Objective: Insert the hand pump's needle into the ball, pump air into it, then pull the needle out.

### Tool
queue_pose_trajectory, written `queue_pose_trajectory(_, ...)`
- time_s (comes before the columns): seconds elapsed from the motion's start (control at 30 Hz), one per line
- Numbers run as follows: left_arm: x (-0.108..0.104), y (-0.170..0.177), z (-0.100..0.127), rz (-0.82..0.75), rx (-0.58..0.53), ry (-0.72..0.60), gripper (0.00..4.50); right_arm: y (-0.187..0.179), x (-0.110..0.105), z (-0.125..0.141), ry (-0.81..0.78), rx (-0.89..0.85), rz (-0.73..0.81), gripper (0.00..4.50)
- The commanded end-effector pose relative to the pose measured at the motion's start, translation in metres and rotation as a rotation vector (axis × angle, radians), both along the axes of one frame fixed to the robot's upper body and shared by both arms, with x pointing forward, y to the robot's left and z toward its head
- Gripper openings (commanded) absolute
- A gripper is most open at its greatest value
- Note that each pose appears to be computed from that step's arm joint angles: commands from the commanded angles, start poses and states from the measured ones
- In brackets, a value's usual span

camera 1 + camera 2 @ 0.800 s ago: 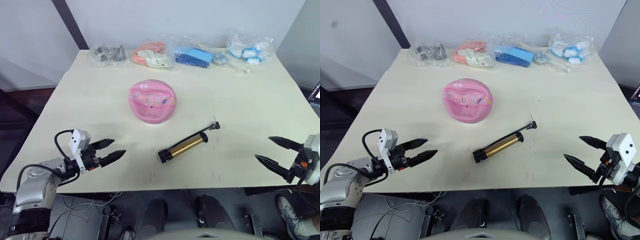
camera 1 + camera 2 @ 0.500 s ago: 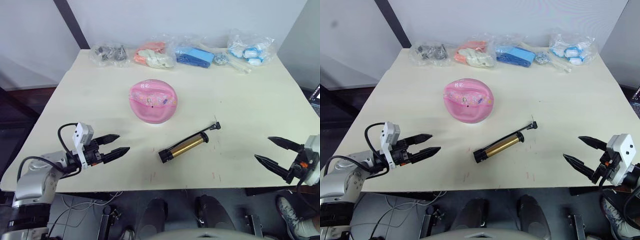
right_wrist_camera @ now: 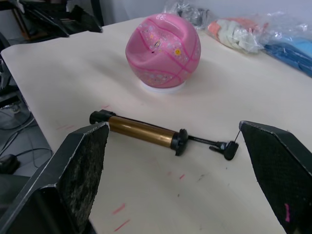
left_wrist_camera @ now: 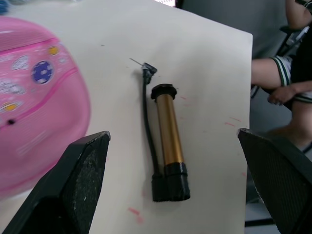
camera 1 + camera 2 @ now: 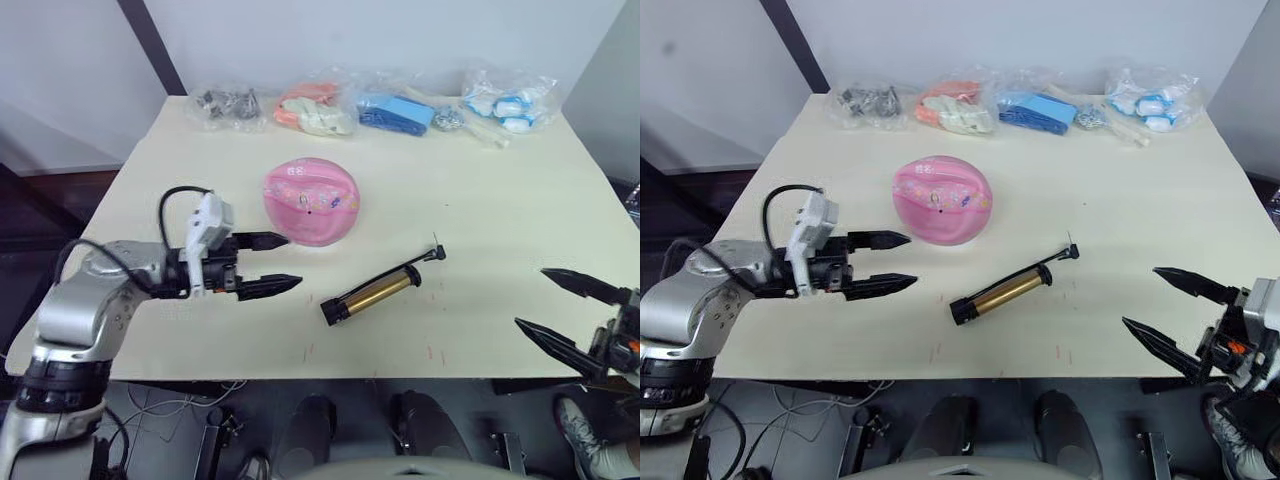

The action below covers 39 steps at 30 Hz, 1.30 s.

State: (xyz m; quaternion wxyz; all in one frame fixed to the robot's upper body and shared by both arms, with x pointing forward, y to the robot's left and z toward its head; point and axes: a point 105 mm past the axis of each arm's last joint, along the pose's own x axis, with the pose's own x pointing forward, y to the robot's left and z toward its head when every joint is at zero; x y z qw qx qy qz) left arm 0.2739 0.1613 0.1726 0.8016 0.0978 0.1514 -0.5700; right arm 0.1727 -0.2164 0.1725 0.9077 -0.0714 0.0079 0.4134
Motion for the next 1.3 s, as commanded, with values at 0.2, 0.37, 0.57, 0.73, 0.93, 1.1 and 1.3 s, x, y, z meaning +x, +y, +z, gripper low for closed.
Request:
queue_pose_trajectory(0.2,0.008,-0.063,0.029,-0.108,0.144,0.089,4.44,0.002,-0.024,0.02,-0.064,-0.05,-0.066,4.5)
queue_pose_trajectory(0.37,0.03,-0.093,0.029,-0.092,0.219,0.082,4.44,0.003,-0.032,0.02,-0.058,-0.057,-0.104,4.5)
queue_pose_trajectory(0.57,0.062,-0.131,0.016,-0.053,0.288,0.031,4.44,0.005,-0.039,0.017,-0.046,-0.063,-0.146,4.5)
queue_pose_trajectory(0.73,0.074,-0.151,0.005,-0.026,0.317,0.024,4.44,0.008,-0.041,0.014,-0.042,-0.057,-0.162,4.5)
queue_pose_trajectory(0.93,0.086,-0.163,-0.015,-0.037,0.384,-0.017,2.71,0.016,-0.04,0.012,-0.05,-0.049,-0.173,4.5)
queue_pose_trajectory(1.1,0.094,-0.171,-0.023,-0.065,0.416,-0.035,2.31,0.018,-0.039,0.01,-0.06,-0.045,-0.18,4.5)
queue_pose_trajectory(1.3,0.101,-0.17,-0.046,-0.117,0.509,-0.069,2.31,0.018,-0.039,0.006,-0.06,-0.041,-0.201,4.5)
